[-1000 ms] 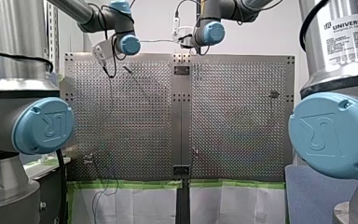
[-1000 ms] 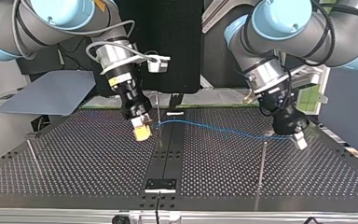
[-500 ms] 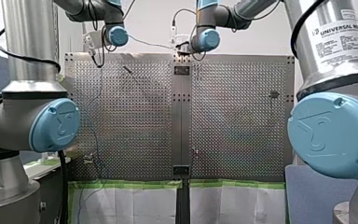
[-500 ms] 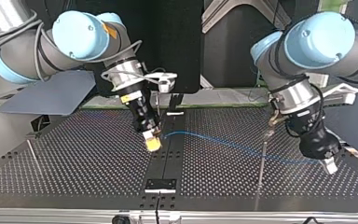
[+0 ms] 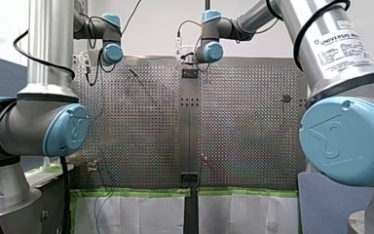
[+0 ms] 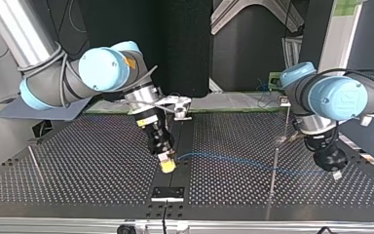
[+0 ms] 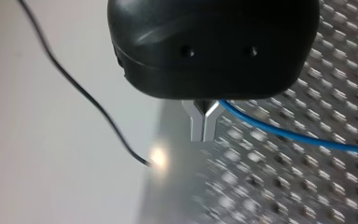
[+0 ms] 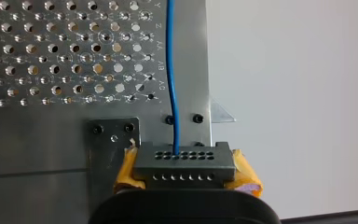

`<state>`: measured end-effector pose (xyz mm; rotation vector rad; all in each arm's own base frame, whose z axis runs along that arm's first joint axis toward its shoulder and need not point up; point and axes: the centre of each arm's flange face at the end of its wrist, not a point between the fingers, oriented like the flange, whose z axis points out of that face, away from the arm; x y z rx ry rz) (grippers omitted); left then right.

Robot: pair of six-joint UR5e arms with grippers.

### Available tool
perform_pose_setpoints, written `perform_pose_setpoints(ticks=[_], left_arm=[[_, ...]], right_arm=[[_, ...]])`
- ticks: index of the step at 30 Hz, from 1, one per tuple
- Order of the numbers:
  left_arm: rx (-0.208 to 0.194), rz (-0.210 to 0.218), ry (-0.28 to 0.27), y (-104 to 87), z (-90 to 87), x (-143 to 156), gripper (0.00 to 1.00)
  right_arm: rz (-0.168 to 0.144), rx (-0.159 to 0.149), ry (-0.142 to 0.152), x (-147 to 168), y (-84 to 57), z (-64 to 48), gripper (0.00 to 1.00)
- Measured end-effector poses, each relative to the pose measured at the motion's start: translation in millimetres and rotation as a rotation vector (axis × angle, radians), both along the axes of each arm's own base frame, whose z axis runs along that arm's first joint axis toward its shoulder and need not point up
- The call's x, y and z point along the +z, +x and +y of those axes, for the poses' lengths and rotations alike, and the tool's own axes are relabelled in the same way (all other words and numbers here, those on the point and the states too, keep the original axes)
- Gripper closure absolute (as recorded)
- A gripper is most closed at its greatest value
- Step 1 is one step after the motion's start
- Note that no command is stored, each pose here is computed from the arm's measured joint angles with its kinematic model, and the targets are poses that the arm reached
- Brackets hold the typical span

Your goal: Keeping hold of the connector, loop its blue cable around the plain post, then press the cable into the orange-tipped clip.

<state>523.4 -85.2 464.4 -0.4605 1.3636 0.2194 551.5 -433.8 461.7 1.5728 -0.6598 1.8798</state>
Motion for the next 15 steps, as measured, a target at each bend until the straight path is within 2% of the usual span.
perform_pose_setpoints(ticks=[7, 10, 15], left_arm=[[-0.003, 0.117, -0.008, 19.5, 27.0, -38, 1.00], [-0.024, 0.160, -0.013, 25.2, 28.9, -52, 1.00], [-0.076, 0.177, -0.013, 29.1, 21.2, -59, 1.00]], right_arm=[[-0.010, -0.003, -0.016, -4, 10.4, -14.0, 1.00], [-0.010, -0.003, -0.016, -10, 13.4, -17.7, 1.00], [0.006, -0.004, -0.010, -29, 20.3, -23.3, 1.00]])
